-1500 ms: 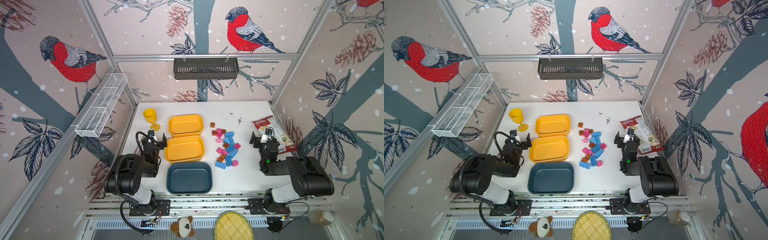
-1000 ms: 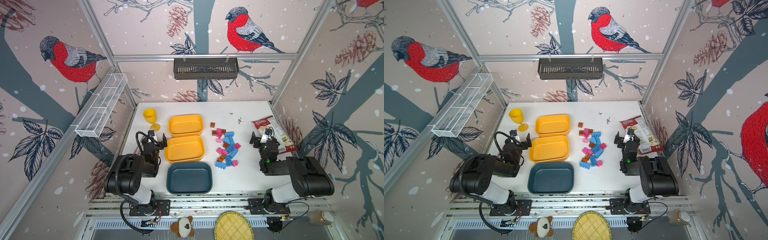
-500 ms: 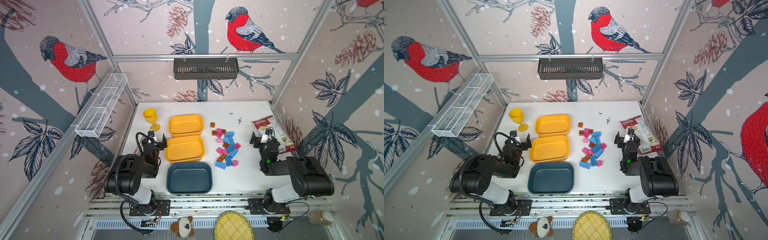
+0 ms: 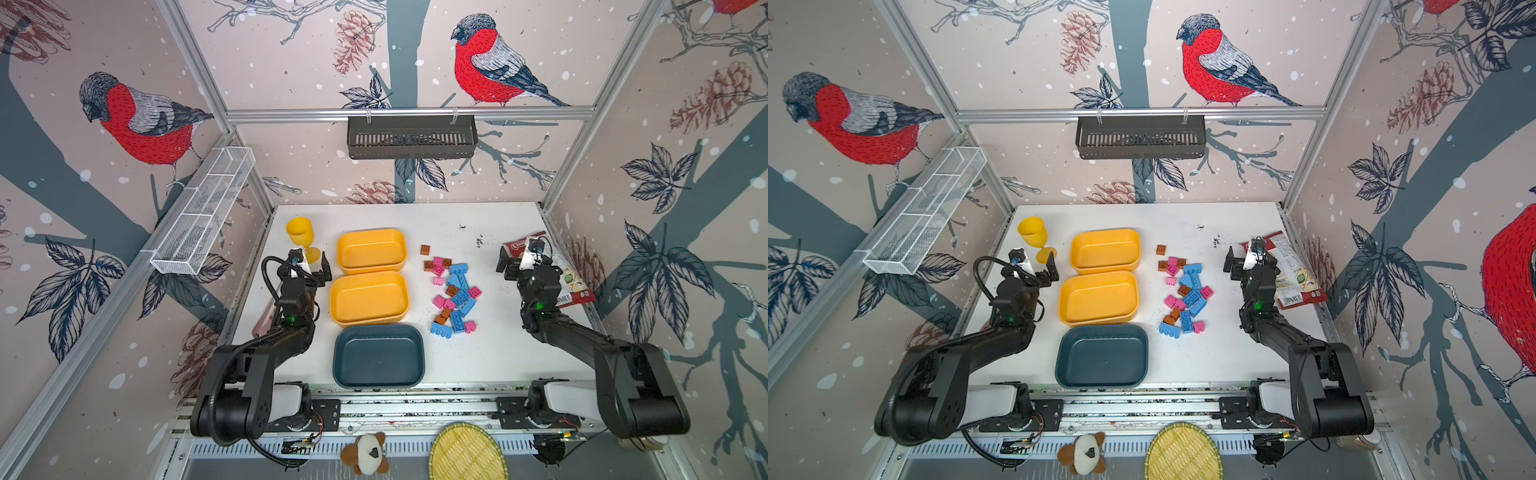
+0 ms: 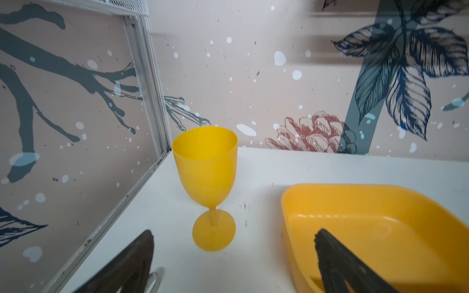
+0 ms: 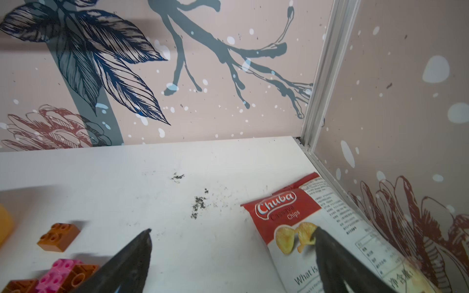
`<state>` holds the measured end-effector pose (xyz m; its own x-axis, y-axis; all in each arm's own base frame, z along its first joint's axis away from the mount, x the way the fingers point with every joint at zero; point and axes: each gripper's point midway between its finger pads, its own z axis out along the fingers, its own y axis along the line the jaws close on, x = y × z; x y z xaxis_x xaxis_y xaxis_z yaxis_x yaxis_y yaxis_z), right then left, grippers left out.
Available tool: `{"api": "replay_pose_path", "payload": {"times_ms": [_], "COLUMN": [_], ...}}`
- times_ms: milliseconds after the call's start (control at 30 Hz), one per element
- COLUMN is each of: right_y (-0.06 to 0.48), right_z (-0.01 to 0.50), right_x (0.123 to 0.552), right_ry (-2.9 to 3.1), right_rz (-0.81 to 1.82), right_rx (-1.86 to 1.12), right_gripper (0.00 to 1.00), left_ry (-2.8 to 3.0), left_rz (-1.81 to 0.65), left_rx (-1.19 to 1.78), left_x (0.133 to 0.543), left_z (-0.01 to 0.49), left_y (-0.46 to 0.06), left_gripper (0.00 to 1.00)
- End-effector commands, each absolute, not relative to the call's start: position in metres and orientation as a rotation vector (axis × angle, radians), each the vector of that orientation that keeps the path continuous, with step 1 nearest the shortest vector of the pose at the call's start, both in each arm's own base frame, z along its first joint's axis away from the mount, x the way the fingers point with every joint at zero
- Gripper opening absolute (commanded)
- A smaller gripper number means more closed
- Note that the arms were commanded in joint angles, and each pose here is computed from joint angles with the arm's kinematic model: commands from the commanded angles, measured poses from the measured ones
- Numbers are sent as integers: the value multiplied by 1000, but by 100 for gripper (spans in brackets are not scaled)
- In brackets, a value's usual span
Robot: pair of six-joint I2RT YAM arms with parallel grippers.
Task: Sort the legos into containers by color
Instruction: Pick up the lego from the top-center of the table.
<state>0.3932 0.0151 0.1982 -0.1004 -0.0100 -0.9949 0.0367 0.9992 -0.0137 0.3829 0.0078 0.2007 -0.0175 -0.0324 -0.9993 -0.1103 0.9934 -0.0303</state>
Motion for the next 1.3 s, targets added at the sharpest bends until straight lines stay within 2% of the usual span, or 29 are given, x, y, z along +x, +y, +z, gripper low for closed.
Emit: {"api": "replay_pose_path", "payload": {"times_ms": [0, 200, 400, 600, 833, 1000, 1267], "right_y": [32, 80, 126, 174, 227, 244, 255], "right_z": [189, 201, 179, 150, 117, 92, 58], "right_x": [398, 412, 431, 453, 481, 499, 509], "right_ry": [1795, 1922, 2116, 2244, 2315, 2340, 2384], "right_rz": [15, 201, 307, 297, 267, 217, 140], "right_rx": [-1, -25, 36, 113, 171, 207, 224], "right_gripper": [99, 99, 99, 99, 100, 95, 78], "left_ry": [1717, 1890, 2052, 2118, 2145, 2162, 2169], "left_rz": [1, -256, -489, -717, -861, -919, -911], "left_rx": [-204, -193, -224, -182, -136, -131, -130], "left_x": [390, 408, 403, 391, 380, 374, 371], "left_z": [193, 207, 202, 202, 203, 195, 190], "left_y": [8, -28, -58, -89, -108, -114, -113], "left_gripper": [98, 98, 97, 97, 96, 96, 96]}}
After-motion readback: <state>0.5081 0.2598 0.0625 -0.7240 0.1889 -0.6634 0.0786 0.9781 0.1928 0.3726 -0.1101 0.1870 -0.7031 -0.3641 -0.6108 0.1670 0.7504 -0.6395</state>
